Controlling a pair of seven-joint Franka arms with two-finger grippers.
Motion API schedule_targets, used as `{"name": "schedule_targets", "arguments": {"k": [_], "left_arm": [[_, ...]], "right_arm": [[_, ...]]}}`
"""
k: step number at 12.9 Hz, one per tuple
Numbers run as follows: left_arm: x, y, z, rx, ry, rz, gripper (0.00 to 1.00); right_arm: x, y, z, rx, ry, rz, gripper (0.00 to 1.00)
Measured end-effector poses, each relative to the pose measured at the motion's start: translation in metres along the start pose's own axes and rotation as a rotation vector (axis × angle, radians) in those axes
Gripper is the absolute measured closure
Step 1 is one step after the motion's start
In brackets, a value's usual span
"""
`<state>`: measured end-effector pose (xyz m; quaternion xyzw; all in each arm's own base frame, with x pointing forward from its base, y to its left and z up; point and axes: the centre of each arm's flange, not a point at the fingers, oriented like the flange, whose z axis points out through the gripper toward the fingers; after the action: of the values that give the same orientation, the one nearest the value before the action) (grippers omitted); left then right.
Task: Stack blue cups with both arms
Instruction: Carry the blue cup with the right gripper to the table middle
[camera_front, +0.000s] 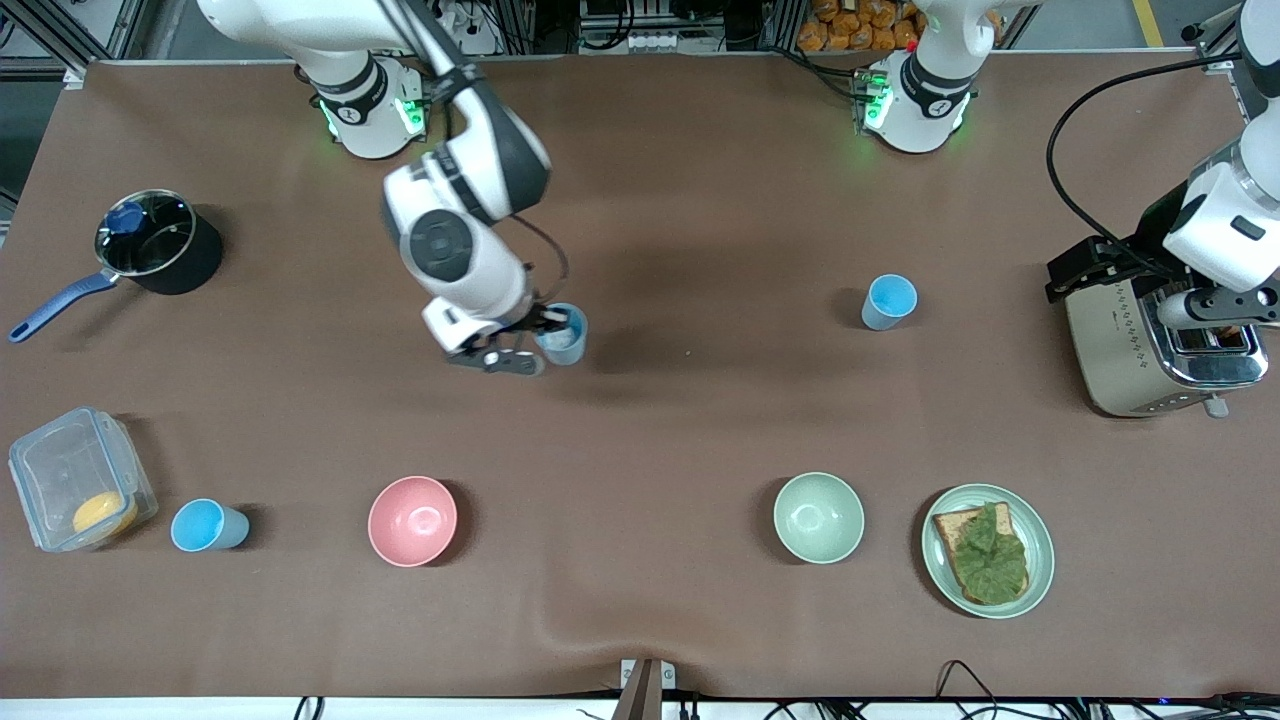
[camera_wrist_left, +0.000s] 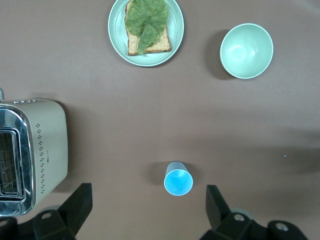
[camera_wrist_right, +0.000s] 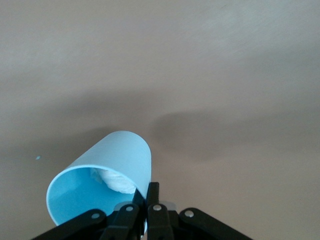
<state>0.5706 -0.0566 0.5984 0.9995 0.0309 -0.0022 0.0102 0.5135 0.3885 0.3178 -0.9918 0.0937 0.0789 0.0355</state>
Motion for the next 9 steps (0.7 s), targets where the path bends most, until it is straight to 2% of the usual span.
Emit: {"name": "schedule_targets", "arguments": {"k": [4, 9], "left_arm": [[-0.006, -0.004, -0.001, 0.007, -0.032, -0.006, 0.0], [-0.007, -0.005, -0.001, 0.008, -0.038, -0.009, 0.0]], "right_arm": [[-0.021, -0.049, 0.051, -0.001, 0.029, -0.007, 0.96], [-0.041, -0.071, 0.09, 0.026, 0.016, -0.009, 0.96]]}}
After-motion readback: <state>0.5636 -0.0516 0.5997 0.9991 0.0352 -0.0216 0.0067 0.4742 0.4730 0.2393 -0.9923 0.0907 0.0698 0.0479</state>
